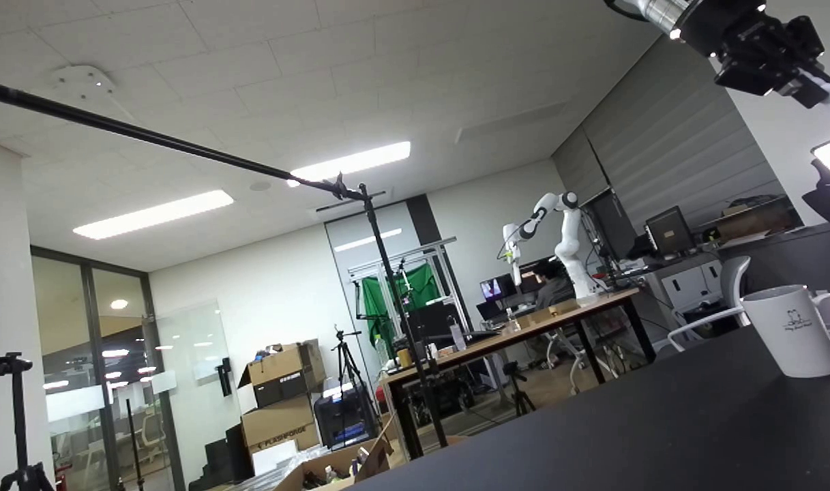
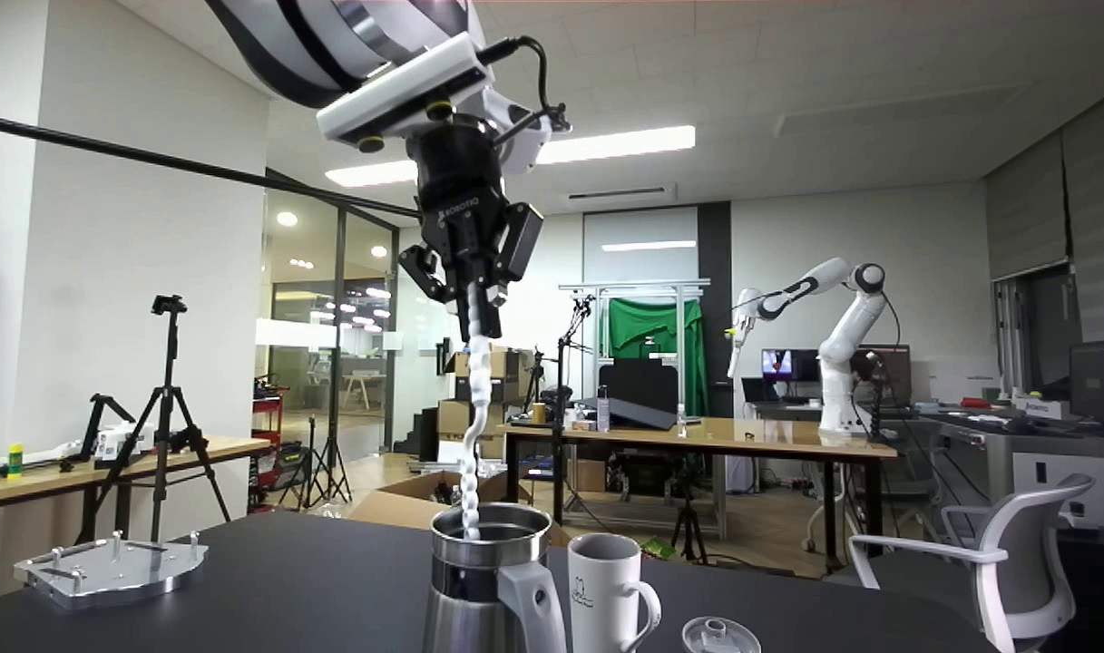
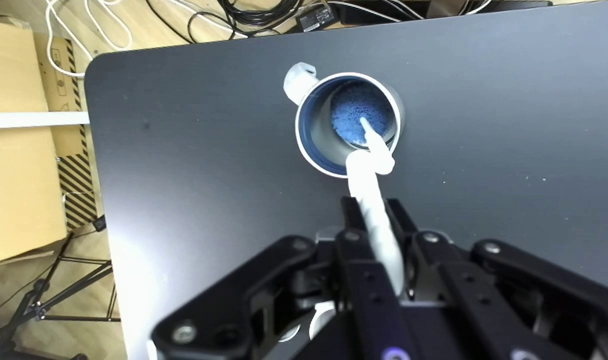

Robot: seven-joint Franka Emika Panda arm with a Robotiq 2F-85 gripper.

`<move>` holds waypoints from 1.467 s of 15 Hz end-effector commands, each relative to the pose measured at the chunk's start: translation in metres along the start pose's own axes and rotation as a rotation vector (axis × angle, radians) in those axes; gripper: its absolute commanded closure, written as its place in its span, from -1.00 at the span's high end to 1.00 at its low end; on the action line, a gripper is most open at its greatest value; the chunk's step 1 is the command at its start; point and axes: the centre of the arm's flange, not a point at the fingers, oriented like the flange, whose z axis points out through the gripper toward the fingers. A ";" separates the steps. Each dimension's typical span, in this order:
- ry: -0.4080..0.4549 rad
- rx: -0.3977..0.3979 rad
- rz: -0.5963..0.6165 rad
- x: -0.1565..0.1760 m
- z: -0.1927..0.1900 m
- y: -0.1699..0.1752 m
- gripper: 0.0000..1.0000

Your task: Move the brush inside the flask up and down

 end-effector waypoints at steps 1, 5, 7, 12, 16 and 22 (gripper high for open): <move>0.014 -0.032 0.017 -0.008 -0.025 0.001 -0.92; 0.039 -0.042 0.014 -0.015 -0.048 0.002 -0.92; 0.054 -0.049 0.011 -0.018 -0.058 0.001 -0.92; 0.097 -0.050 0.006 -0.024 -0.083 0.000 -0.92; 0.137 -0.051 0.009 -0.027 -0.100 0.001 -0.92; 0.150 -0.050 0.013 -0.029 -0.102 0.004 -0.92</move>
